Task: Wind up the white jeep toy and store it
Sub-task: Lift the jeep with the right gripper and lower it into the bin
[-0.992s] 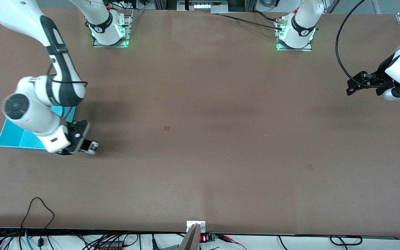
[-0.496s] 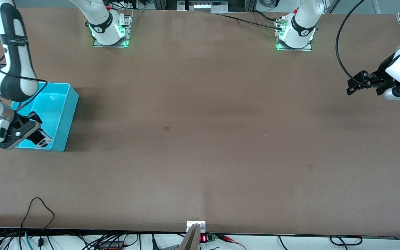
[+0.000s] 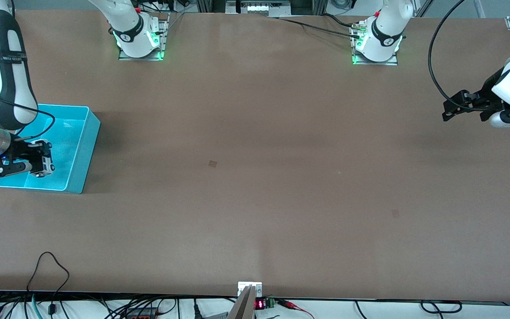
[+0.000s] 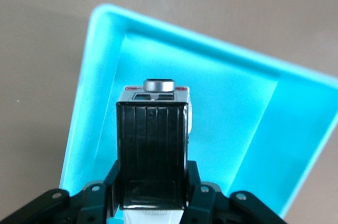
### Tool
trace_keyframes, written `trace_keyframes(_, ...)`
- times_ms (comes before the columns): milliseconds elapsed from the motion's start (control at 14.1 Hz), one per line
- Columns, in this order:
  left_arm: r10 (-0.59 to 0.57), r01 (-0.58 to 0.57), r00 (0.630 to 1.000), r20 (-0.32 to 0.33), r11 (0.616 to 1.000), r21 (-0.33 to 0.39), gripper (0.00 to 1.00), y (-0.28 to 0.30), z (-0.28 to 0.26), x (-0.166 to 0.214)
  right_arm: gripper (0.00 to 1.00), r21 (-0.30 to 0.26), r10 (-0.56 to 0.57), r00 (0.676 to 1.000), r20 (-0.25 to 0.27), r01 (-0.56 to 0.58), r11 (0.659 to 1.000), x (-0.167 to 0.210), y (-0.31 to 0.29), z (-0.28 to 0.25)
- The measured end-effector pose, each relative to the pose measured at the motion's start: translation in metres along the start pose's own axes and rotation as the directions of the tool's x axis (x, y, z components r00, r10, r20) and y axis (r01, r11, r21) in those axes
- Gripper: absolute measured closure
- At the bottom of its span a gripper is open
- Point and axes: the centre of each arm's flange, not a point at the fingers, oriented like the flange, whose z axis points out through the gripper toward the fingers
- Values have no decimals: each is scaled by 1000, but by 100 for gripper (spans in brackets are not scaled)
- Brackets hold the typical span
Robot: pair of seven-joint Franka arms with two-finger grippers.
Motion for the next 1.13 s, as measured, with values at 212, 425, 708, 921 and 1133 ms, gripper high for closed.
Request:
trace_keyframes(212, -1, 1, 1000, 0, 1000, 0, 0, -1, 0, 0, 50, 8, 67, 997, 28, -67, 998, -9, -5, 33)
trace_keyframes(425, -1, 1, 1000, -1, 1000, 0, 0, -1, 0, 0, 50, 0, 81, 997, 10, -81, 997, -22, -11, 64)
trace_keyframes(708, 0, 0, 1000, -8, 1000, 0, 0, 0, -4, -2, 50, 1, 100, 995, 8, -100, 995, -35, -9, 83)
trace_keyframes(921, 0, 0, 1000, -8, 1000, 0, 0, 0, -4, -2, 50, 6, 109, 994, 21, -109, 994, -40, -7, 90)
trace_keyframes(1133, 0, 0, 1000, -13, 1000, 0, 0, 0, -4, -1, 50, 12, 112, 993, 40, -112, 994, -46, -9, 100)
